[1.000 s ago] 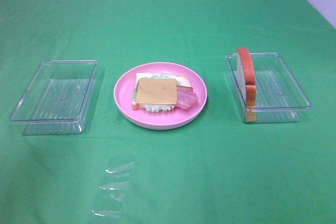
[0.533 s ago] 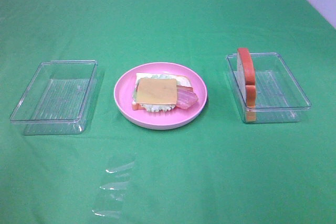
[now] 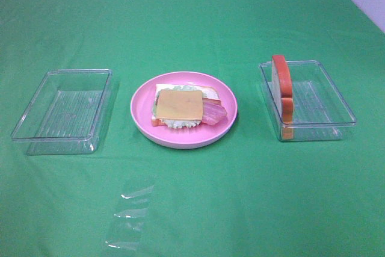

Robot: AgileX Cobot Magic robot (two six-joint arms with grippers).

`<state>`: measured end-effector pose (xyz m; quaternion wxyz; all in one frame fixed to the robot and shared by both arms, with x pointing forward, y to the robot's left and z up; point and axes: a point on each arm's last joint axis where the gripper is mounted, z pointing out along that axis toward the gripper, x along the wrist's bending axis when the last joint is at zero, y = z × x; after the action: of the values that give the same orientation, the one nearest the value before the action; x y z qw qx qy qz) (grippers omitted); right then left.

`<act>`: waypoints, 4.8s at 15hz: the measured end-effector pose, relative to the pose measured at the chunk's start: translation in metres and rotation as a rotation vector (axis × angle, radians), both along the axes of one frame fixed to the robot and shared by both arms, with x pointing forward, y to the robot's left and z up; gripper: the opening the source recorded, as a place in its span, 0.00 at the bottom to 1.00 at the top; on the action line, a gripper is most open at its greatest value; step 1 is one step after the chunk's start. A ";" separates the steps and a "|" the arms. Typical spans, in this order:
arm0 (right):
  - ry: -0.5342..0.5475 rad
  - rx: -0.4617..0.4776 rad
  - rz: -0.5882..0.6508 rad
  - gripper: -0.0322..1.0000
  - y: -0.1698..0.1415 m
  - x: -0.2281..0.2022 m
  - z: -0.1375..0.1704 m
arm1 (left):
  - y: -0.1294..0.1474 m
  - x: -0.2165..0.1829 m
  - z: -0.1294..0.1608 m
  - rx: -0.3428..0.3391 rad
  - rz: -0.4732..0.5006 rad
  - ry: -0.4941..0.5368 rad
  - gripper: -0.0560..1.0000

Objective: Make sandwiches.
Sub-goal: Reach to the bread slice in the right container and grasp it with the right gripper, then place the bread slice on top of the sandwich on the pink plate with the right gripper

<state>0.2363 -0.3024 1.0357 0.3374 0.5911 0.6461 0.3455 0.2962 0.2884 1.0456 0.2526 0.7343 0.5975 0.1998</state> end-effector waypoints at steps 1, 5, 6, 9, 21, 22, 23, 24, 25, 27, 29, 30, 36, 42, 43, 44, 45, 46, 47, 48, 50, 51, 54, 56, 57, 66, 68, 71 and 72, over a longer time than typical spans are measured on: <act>0.000 0.000 0.000 0.85 0.000 0.000 0.000 | 0.000 0.000 0.000 0.001 -0.001 0.000 0.99; 0.000 0.000 0.000 0.85 0.000 0.000 0.000 | 0.000 0.000 0.000 -0.001 -0.001 -0.007 0.99; 0.000 0.000 0.000 0.85 0.000 0.000 0.000 | 0.000 0.001 0.000 -0.002 -0.001 -0.008 0.99; 0.000 0.001 0.001 0.85 0.000 0.000 0.000 | 0.002 -0.008 0.004 -0.021 -0.002 -0.068 0.99; -0.073 0.000 -0.003 0.85 0.002 0.027 0.023 | 0.018 -0.067 0.011 -0.065 0.307 -0.446 0.99; -0.052 0.008 -0.012 0.85 0.005 0.058 0.027 | 0.018 -0.067 0.011 -0.065 0.307 -0.446 0.99; -0.024 0.019 -0.017 0.85 0.007 0.077 0.026 | 0.018 -0.067 0.011 -0.065 0.307 -0.446 0.99; 0.016 0.019 -0.016 0.85 0.010 0.097 0.023 | 0.018 -0.067 0.011 -0.065 0.307 -0.446 0.99; 0.052 0.015 -0.013 0.85 0.012 0.115 0.018 | 0.018 -0.067 0.011 -0.065 0.307 -0.446 0.99; 0.125 0.008 -0.010 0.85 0.015 0.145 0.011 | 0.018 -0.067 0.011 -0.065 0.307 -0.446 0.99; 0.223 -0.006 -0.009 0.85 0.020 0.186 0.007 | 0.018 -0.067 0.011 -0.065 0.307 -0.446 0.99; 0.262 -0.014 -0.009 0.85 0.022 0.207 0.006 | 0.018 -0.067 0.011 -0.065 0.307 -0.446 0.99; 0.429 -0.060 0.056 0.87 0.049 0.312 -0.003 | 0.018 -0.067 0.011 -0.065 0.307 -0.446 0.99; 0.445 -0.037 0.181 0.87 0.105 0.341 -0.013 | 0.018 -0.067 0.011 -0.065 0.307 -0.446 0.99; 0.447 -0.035 0.191 0.87 0.110 0.342 -0.017 | 0.018 -0.067 0.011 -0.065 0.307 -0.446 0.99; 0.452 -0.031 0.197 0.87 0.114 0.345 -0.023 | 0.018 -0.067 0.011 -0.065 0.307 -0.446 0.99; 0.465 -0.033 0.196 0.87 0.115 0.348 -0.032 | 0.018 -0.067 0.011 -0.065 0.307 -0.446 0.99; 0.479 -0.034 0.194 0.87 0.116 0.352 -0.041 | 0.018 -0.067 0.011 -0.065 0.307 -0.446 0.99; 0.482 -0.034 0.193 0.86 0.117 0.354 -0.045 | 0.018 -0.067 0.011 -0.065 0.307 -0.446 0.99; 0.508 -0.038 0.190 0.81 0.119 0.359 -0.062 | 0.018 -0.067 0.011 -0.065 0.307 -0.446 0.99; 0.530 -0.040 0.186 0.58 0.119 0.362 -0.073 | 0.018 -0.067 0.011 -0.065 0.307 -0.446 0.99; 0.533 -0.038 0.183 0.50 0.120 0.362 -0.075 | 0.018 -0.067 0.011 -0.065 0.307 -0.446 0.99; 0.526 -0.053 0.182 0.26 0.117 0.361 -0.070 | 0.018 -0.067 0.011 -0.065 0.307 -0.446 0.99; 0.469 -0.037 0.183 0.26 0.115 0.355 -0.044 | 0.018 -0.067 0.011 -0.065 0.307 -0.446 0.99; 0.425 -0.023 0.184 0.26 0.114 0.350 -0.027 | 0.018 -0.067 0.011 -0.065 0.307 -0.446 0.99; 0.308 0.313 0.300 0.26 0.187 0.320 0.009 | 0.018 -0.067 0.011 -0.065 0.307 -0.446 0.99; 0.321 0.413 0.285 0.26 0.218 0.324 -0.015 | 0.018 -0.067 0.011 -0.065 0.307 -0.446 0.99; 0.354 0.512 0.187 0.26 0.228 0.336 -0.045 | 0.018 -0.067 0.011 -0.065 0.307 -0.446 0.99; 0.351 0.538 0.152 0.26 0.229 0.340 -0.053 | 0.018 -0.067 0.011 -0.065 0.307 -0.446 0.99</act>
<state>0.5766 -0.0735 0.9826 0.0260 0.6596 0.6222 0.4208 0.2294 0.3064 1.0565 0.3683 0.5644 0.6376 0.3731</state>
